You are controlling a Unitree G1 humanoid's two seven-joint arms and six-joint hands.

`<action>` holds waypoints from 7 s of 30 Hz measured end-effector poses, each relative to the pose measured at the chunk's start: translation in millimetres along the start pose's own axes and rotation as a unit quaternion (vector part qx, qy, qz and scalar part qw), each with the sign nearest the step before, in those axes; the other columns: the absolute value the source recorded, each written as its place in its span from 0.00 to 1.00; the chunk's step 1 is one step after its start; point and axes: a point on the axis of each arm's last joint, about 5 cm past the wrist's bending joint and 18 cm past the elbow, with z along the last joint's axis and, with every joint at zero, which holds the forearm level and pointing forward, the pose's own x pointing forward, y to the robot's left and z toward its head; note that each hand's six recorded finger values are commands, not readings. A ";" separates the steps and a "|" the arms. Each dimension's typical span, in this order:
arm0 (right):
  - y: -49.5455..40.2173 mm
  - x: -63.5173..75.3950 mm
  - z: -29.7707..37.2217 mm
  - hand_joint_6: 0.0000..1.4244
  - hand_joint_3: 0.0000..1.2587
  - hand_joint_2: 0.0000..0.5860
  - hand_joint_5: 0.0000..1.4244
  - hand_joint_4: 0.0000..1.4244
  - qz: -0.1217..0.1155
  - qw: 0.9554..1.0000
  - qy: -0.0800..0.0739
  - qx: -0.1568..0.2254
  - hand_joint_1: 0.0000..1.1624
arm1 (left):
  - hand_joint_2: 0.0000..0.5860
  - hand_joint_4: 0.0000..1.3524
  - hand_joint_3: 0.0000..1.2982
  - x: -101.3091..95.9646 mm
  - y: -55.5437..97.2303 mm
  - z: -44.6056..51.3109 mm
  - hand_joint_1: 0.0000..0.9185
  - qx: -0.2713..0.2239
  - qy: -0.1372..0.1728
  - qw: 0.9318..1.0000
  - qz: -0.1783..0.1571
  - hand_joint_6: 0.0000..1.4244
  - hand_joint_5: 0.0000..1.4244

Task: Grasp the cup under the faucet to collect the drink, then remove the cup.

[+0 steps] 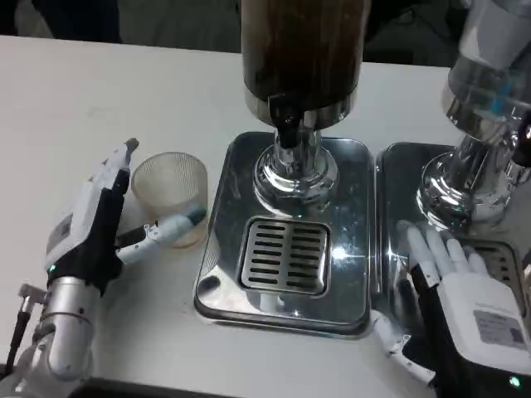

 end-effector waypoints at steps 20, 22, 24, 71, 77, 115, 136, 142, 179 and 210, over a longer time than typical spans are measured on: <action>-0.4 -2.2 1.9 0.00 0.01 0.81 0.00 0.00 0.001 1.000 0.008 0.009 0.28 | 0.03 0.00 0.00 -1.7 -3.3 -0.9 0.44 -0.010 0.013 1.000 -0.017 0.06 0.07; -0.6 -2.8 2.2 0.00 0.01 0.81 0.00 0.00 0.002 1.000 0.008 0.010 0.28 | 0.03 0.00 0.00 -1.4 -4.7 0.0 0.42 -0.012 0.013 1.000 -0.021 0.07 0.07; -0.4 -3.4 2.2 0.00 0.01 0.81 0.00 0.00 0.004 1.000 0.009 0.010 0.28 | 0.03 0.00 0.00 -1.1 -4.6 0.0 0.42 -0.012 0.015 1.000 -0.023 0.07 0.07; 0.6 -3.6 5.5 0.00 0.01 0.80 0.00 0.00 0.003 1.000 0.017 0.024 0.28 | 0.00 0.81 0.72 -0.7 -13.9 3.8 0.78 0.020 0.004 0.997 0.073 0.90 0.82; 0.1 -3.0 5.1 0.00 0.01 0.80 0.00 0.00 0.002 1.000 0.017 0.024 0.28 | 0.00 0.79 0.71 -1.8 -14.5 5.3 0.78 0.010 -0.012 0.997 0.081 0.89 0.81; -0.2 -6.8 5.3 0.00 0.01 0.78 0.00 0.00 -0.014 0.999 0.033 0.027 0.28 | 0.00 0.79 0.72 11.9 -61.2 59.6 0.79 -0.013 -0.134 0.989 -0.053 0.91 0.82; -0.2 -4.2 6.4 0.00 0.01 0.78 0.00 0.00 -0.017 0.999 0.034 0.033 0.28 | 0.03 0.61 0.47 12.3 -64.2 62.7 0.44 0.039 -0.179 0.980 -0.072 0.73 0.71; -1.0 -1.3 6.5 0.00 0.01 0.78 0.00 0.00 -0.019 0.999 0.028 0.038 0.28 | 0.07 0.49 0.38 12.0 -60.2 58.0 0.26 0.045 -0.172 0.982 -0.069 0.53 0.60; -3.2 24.3 -5.3 0.00 0.01 0.74 0.00 0.00 -0.024 0.999 0.005 0.040 0.26 | 0.00 0.35 0.25 5.6 -33.7 36.0 0.00 -0.034 -0.122 0.992 0.014 0.33 0.45; -3.6 25.6 -9.1 0.00 0.00 0.70 0.00 0.00 -0.025 0.997 0.011 0.071 0.24 | 0.11 0.00 0.00 -2.8 54.3 80.5 0.00 -0.208 -0.375 0.902 -0.046 0.00 0.02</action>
